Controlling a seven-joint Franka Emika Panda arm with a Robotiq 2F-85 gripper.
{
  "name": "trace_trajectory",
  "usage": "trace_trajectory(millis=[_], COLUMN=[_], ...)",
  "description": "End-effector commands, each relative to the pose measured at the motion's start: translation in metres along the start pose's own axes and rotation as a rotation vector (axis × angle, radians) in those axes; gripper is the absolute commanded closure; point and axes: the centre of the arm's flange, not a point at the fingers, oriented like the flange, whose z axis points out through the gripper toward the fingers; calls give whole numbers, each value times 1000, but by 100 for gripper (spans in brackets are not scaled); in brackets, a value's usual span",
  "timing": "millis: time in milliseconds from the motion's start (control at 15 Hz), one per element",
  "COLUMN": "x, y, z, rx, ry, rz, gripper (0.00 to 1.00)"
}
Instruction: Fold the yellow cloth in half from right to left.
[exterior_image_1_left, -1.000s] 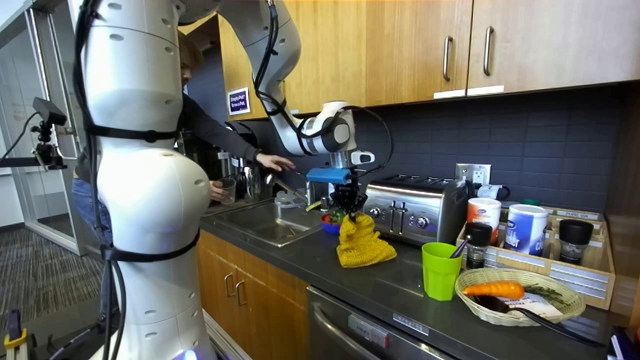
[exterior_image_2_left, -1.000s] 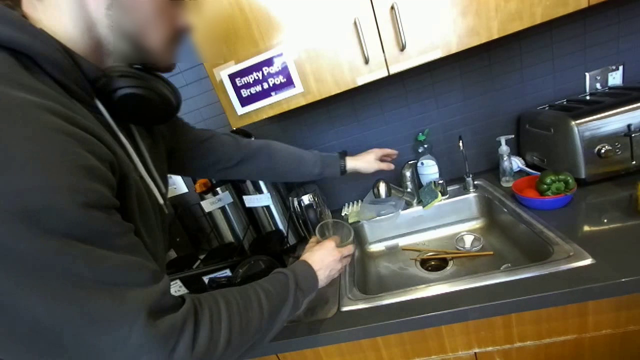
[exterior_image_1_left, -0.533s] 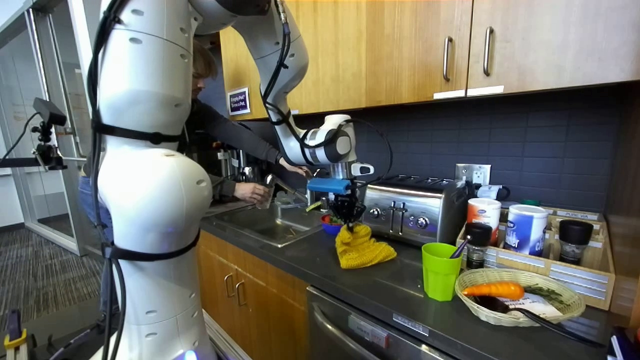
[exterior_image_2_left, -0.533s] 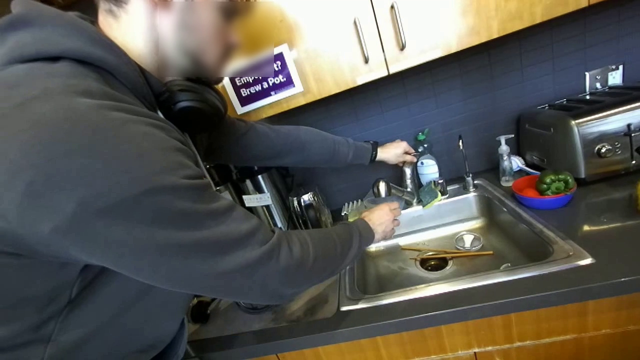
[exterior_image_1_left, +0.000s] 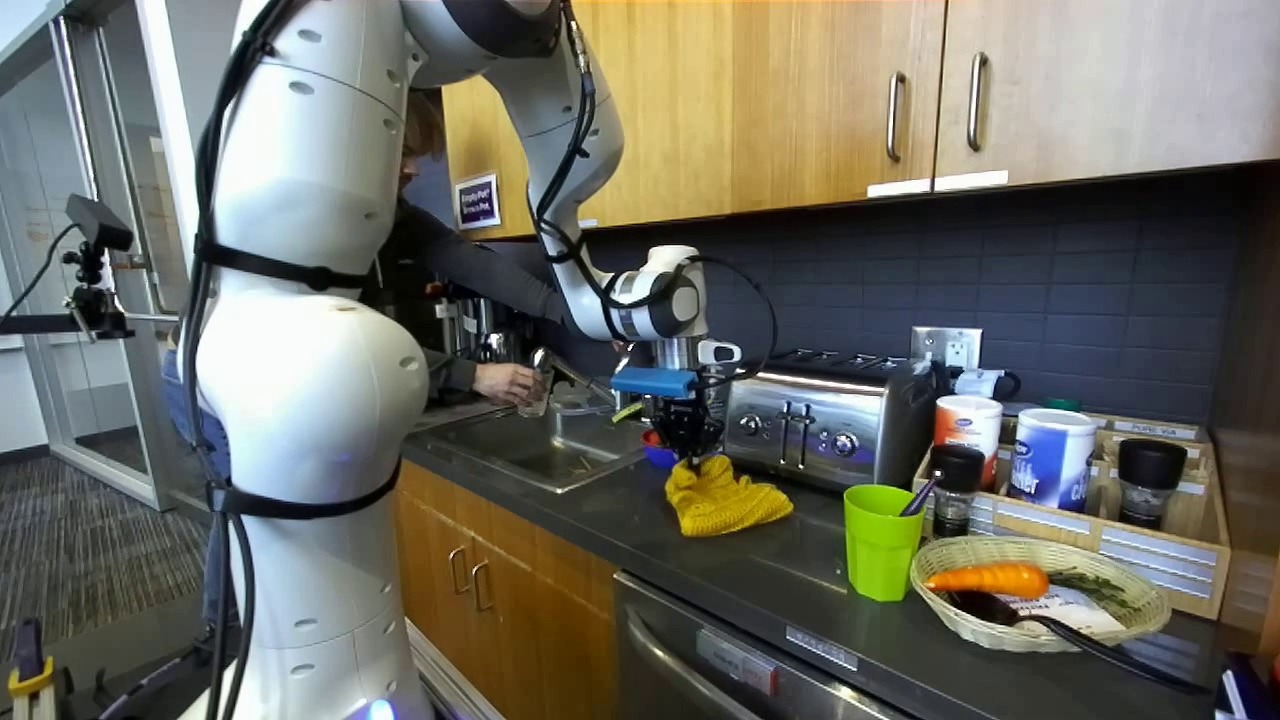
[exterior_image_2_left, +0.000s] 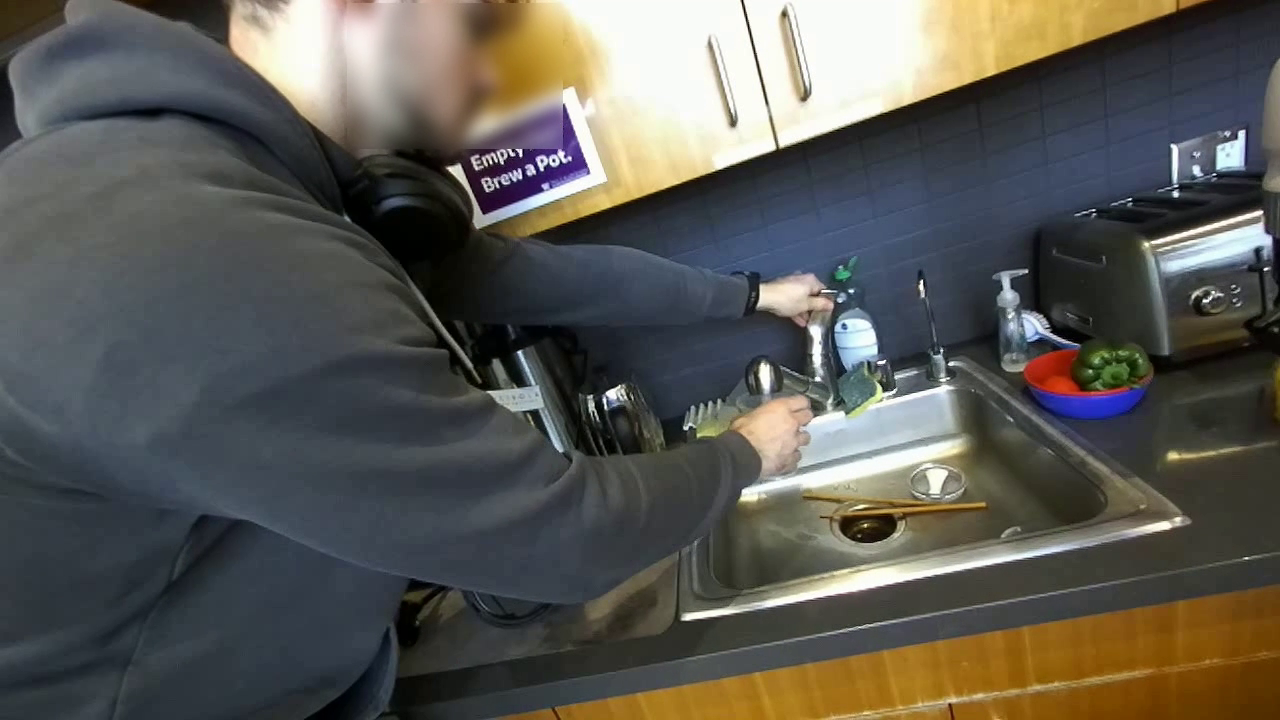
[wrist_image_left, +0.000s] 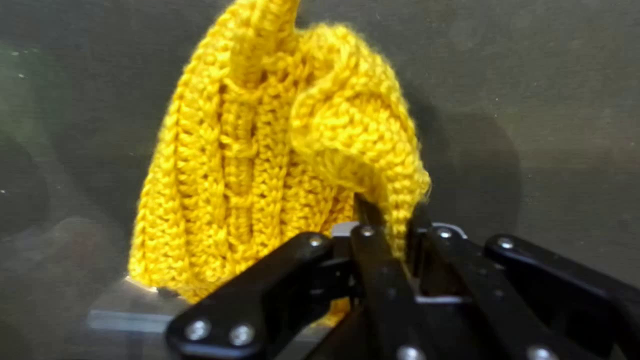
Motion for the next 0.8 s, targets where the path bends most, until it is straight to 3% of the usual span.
trace_trajectory(millis=[0,467,533,733], x=[8,10,9,6], y=[-7,-3,-1,2], z=[2,-9,-14,-28], rx=[-30,-23,-15,9], ry=[-17,-23,-26,-30], rz=[-6,12,15,27], gripper=[52,5,0,0])
